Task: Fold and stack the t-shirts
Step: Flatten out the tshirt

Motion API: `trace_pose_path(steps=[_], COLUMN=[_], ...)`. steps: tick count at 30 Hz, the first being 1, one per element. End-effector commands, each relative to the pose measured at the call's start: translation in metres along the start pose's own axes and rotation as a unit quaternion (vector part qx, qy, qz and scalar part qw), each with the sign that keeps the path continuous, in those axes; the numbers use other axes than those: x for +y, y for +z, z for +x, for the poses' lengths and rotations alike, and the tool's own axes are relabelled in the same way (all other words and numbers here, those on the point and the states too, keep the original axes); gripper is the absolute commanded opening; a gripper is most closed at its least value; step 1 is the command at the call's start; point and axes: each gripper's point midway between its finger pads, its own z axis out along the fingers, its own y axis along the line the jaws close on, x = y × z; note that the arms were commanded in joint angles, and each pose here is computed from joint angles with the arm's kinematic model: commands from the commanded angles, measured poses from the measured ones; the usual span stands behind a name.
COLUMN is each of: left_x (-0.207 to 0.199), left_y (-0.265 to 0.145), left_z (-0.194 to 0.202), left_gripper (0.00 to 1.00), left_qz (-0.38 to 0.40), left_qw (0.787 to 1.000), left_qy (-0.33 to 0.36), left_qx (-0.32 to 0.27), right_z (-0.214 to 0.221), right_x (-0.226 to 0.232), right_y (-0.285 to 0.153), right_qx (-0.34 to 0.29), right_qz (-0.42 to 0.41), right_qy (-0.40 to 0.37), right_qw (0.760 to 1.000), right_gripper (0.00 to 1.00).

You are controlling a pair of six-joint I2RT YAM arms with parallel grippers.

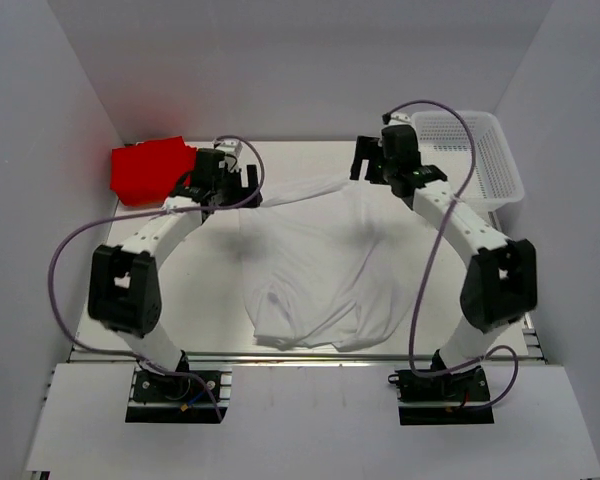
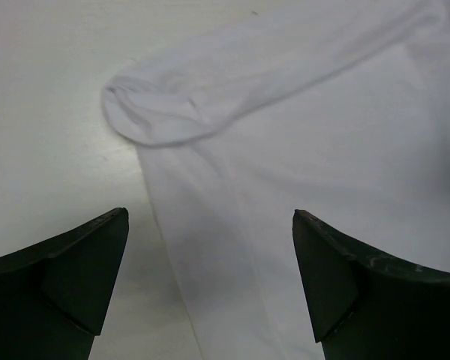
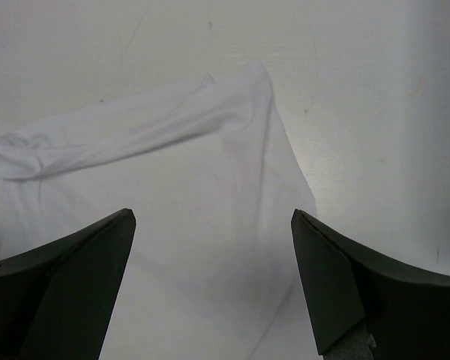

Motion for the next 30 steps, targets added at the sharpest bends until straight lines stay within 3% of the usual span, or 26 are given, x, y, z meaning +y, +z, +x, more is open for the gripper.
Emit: trace_pose_path(steps=[1,6,7,10,14,18,21,22,24,25,26,30], left_x=[-0.058,-0.11,-0.125,-0.123,-0.122,-0.136,-0.141,-0.138,-0.136,-0.132,-0.131,-0.126], left_y=[-0.056,-0.094,-0.102,-0.114,-0.122,-0.12,-0.118,-0.115,-0.118,-0.118,-0.117,-0.125], left_z=[0.035,0.104,0.128,0.186,0.23,0.231,0.226,0.224,0.225,0.223,0.222,0.206], left_gripper=[1.0,1.0,1.0,1.0,1.0,0.92,0.75,0.53,0.32,0.12,0.0,0.0], left_qz=[0.111,0.183,0.2,0.159,0.137,0.156,0.153,0.144,0.134,0.126,0.12,0.101], left_qw=[0.994,0.982,0.977,0.977,0.973,0.973,0.976,0.979,0.98,0.982,0.983,0.989], left_qy=[0.001,0.004,0.01,0.018,0.013,0.001,-0.001,0.0,0.005,0.005,-0.001,-0.018], left_qx=[0.006,0.049,0.07,0.143,0.187,0.17,0.153,0.147,0.145,0.139,0.137,0.103], right_z=[0.025,0.104,0.098,0.121,0.151,0.189,0.213,0.218,0.232,0.237,0.24,0.258], right_x=[-0.012,-0.043,-0.044,-0.071,-0.087,-0.095,-0.1,-0.1,-0.106,-0.106,-0.108,-0.117], right_y=[-0.043,-0.087,-0.102,-0.123,-0.144,-0.161,-0.168,-0.169,-0.171,-0.171,-0.17,-0.167], right_qx=[0.017,0.07,0.052,0.055,0.065,0.072,0.077,0.08,0.086,0.091,0.095,0.127], right_qz=[0.011,0.048,0.049,0.107,0.137,0.13,0.128,0.127,0.133,0.135,0.138,0.168], right_qy=[0.05,0.085,0.113,0.133,0.156,0.168,0.173,0.173,0.174,0.174,0.172,0.168], right_qw=[0.999,0.993,0.991,0.984,0.976,0.975,0.974,0.973,0.972,0.971,0.971,0.963], right_gripper=[0.9,0.9,0.9,0.9,0.9,0.9,0.9,0.9,0.9,0.9,0.9,0.9])
